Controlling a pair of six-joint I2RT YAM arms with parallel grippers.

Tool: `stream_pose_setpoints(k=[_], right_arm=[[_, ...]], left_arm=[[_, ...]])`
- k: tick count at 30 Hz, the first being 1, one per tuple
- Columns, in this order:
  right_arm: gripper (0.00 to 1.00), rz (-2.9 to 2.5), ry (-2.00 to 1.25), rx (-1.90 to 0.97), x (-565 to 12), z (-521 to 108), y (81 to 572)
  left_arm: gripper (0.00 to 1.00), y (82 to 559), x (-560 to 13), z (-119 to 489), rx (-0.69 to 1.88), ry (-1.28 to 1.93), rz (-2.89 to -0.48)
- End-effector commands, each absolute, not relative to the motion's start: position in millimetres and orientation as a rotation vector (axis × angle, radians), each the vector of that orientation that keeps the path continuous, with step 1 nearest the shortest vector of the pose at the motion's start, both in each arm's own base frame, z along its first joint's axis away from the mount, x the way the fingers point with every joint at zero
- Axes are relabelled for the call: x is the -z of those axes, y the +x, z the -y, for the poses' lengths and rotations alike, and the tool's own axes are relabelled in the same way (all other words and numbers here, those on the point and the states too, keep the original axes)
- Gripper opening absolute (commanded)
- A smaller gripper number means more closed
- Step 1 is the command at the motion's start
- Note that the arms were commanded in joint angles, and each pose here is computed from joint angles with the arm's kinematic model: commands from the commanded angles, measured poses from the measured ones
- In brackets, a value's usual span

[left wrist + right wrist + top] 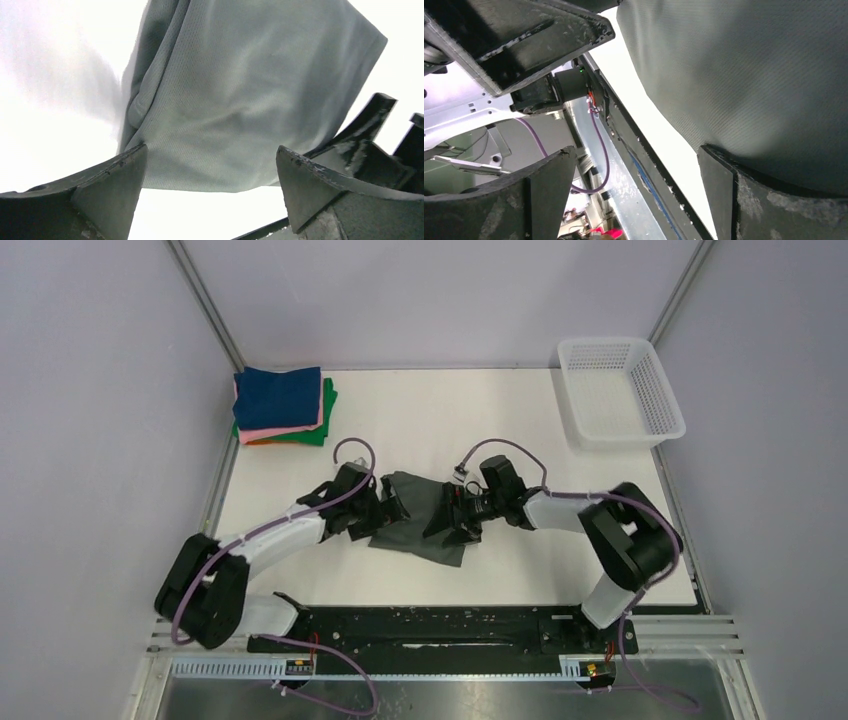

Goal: Fold and stack the t-shirts
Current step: Smooth out wrinkles on the folded tshirt, then put the neatly folded tshirt into the corner of the board with the left arm

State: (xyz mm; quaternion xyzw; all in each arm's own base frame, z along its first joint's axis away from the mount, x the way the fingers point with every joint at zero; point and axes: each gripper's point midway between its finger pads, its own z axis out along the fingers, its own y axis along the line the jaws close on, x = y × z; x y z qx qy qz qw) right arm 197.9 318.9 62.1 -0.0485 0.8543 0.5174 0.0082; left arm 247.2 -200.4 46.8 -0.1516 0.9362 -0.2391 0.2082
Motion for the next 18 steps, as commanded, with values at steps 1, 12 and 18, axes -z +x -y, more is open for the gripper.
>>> stream_pose_setpoints(k=[1,12,18], right_arm=[[0.99,-2.585,-0.326,-1.371,-109.2,-298.3,206.8],[1.00,-2.392,-0.336,-0.769,-151.9,-217.0,220.8],[1.00,-2.321,-0.333,-0.615,-156.3,-189.4,222.6]], left_arm=[[0.99,256.2,-76.4,181.3,0.586,-0.393,-2.481],[0.98,307.6,-49.7,181.0,0.419,-0.313,-2.574],[0.87,313.8,-26.4,193.8,0.425,-0.276,-2.653]])
